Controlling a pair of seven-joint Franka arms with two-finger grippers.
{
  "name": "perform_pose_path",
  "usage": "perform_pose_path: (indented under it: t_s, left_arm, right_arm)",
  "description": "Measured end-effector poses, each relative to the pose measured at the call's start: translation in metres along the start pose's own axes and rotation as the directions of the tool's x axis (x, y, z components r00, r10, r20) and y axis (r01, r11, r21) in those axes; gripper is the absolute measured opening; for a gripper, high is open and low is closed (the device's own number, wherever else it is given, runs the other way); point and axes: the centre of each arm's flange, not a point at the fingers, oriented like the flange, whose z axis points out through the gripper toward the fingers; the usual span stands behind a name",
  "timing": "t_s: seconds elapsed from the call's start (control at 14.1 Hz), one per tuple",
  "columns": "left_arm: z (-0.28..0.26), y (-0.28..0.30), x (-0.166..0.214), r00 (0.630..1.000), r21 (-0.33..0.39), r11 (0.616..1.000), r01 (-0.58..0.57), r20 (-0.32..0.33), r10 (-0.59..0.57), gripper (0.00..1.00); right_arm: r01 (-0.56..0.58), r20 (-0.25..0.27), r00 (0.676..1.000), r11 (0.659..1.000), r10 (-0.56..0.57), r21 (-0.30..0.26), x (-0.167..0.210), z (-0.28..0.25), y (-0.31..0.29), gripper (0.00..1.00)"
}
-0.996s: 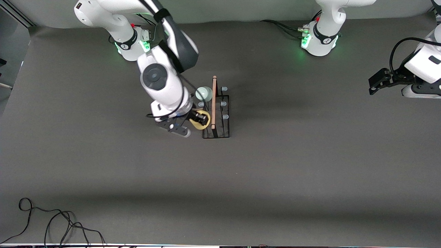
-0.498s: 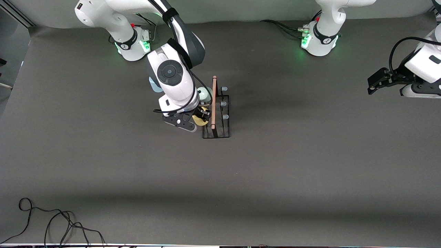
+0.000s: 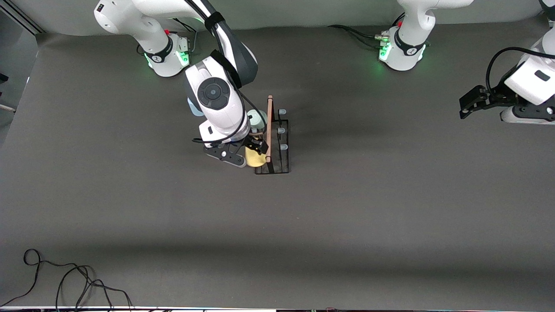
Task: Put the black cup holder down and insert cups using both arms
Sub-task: 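Carry the yellow cup and slide it onto a holder peg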
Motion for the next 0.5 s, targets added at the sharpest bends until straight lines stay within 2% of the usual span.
perform_pose_path:
  t_s: [0.21,0.36,0.5]
  left_arm:
    - [0.002,0.001,0.001,1.0,0.0,1.0,-0.002,0.004,0.002,1.0]
    - [0.004,0.002,0.002,1.0,0.0,1.0,-0.004,0.006,0.004,1.0]
    - [0.007,0.004,0.003,1.0,0.0,1.0,-0.007,0.008,0.007,1.0]
  right_arm:
    - [-0.002,-0.004,1.0,1.0,0.002,-0.008,0.034,-0.035,0.028,1.0]
    - [0.03,0.032,0.999,0.999,-0.029,-0.03,0.065,-0.076,0.069,1.0]
    - [0.06,0.073,0.996,0.998,-0.058,-0.025,0.093,-0.118,0.118,1.0]
